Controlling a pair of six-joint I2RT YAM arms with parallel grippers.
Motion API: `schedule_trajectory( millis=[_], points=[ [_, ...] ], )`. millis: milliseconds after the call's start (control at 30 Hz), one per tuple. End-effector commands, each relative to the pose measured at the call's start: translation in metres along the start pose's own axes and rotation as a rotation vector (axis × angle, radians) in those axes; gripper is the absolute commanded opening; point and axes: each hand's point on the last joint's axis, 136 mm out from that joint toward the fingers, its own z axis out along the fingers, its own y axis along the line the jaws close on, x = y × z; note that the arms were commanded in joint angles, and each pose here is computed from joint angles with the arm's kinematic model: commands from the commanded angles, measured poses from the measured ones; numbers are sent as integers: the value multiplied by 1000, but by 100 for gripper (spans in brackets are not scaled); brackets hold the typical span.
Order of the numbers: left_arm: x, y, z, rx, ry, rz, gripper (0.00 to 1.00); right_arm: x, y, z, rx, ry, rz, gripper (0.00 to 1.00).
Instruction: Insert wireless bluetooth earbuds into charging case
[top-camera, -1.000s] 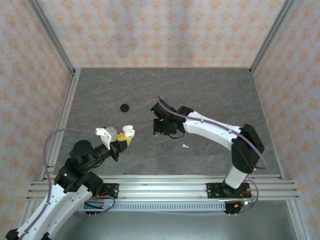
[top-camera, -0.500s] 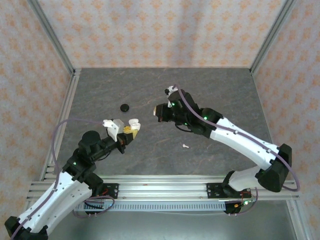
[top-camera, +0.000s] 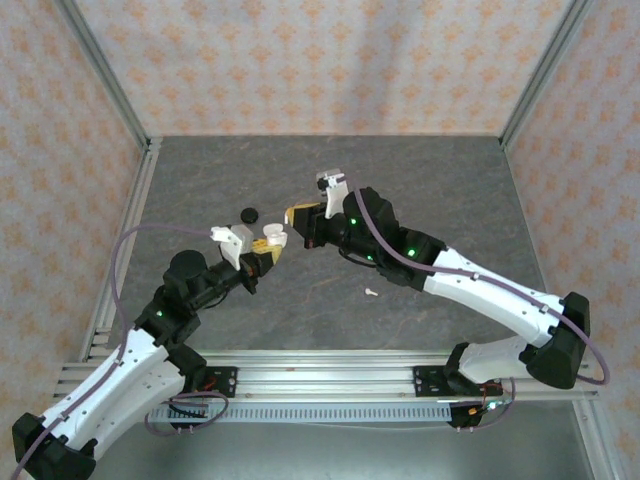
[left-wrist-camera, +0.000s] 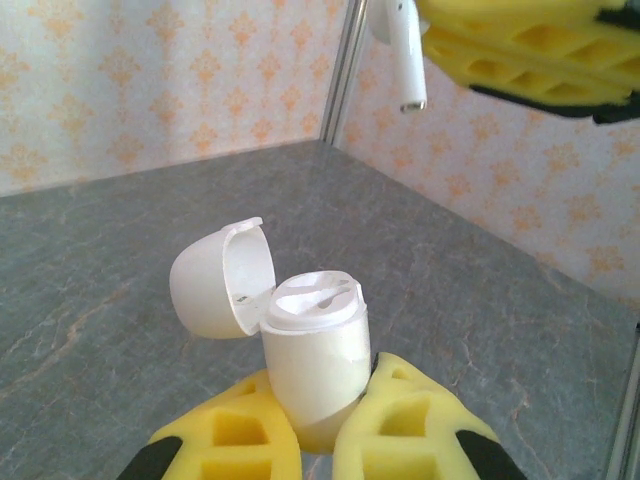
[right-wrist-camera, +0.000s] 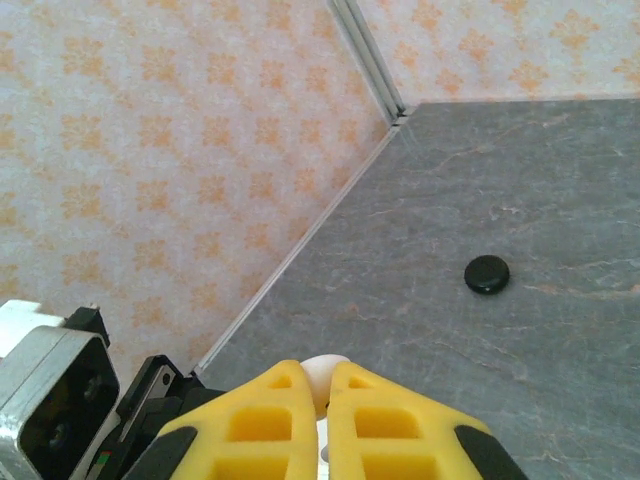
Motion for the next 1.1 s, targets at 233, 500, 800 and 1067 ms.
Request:
schedule_trajectory(
  millis=[233, 500, 800, 1067],
  points=[
    [-41, -10, -4, 21, -123, -2, 0, -5, 22, 4, -99, -58, -68, 10],
    [-45, -11, -5, 22, -134, -7, 0, 5, 25, 13, -124, -34, -71, 10],
    [-47, -11, -6, 21, -138, -11, 0, 15, 24, 22, -132, -8, -67, 10],
    [-47, -11, -6, 18, -140, -14, 0, 24, 21, 26, -130, 13, -60, 10]
  ],
)
